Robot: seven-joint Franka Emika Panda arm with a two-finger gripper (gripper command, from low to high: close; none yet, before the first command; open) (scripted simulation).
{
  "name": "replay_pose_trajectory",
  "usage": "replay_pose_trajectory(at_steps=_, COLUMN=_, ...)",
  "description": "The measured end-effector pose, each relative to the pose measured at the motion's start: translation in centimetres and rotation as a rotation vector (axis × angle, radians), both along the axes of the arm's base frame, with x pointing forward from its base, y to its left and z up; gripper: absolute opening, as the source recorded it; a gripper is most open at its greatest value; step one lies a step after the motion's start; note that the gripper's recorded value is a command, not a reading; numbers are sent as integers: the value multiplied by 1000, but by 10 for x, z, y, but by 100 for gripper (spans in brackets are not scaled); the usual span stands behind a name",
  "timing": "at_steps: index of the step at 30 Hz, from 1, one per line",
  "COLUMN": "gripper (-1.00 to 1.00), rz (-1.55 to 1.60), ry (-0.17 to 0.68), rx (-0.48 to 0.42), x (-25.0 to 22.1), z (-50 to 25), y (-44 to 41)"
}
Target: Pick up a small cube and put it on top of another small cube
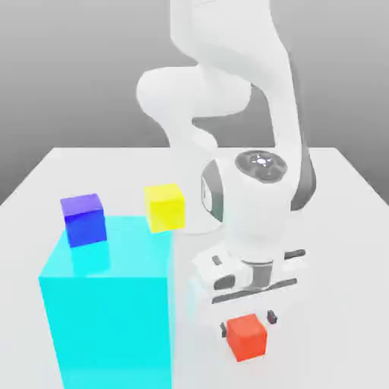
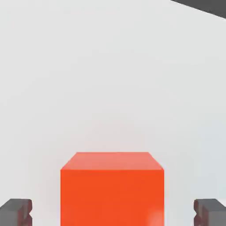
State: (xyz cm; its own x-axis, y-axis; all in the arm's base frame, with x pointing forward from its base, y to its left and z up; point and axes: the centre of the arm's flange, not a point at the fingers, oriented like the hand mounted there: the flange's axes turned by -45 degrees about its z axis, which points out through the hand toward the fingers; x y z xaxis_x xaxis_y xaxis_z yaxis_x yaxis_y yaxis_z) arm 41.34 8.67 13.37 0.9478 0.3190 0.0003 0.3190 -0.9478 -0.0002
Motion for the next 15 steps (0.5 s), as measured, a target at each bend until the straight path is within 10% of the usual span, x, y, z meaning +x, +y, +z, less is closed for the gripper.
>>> replay_pose_trajectory(at_steps=15, gripper=-100, rz=42, ry=-14, rx=3, x=23, z=88, y=9)
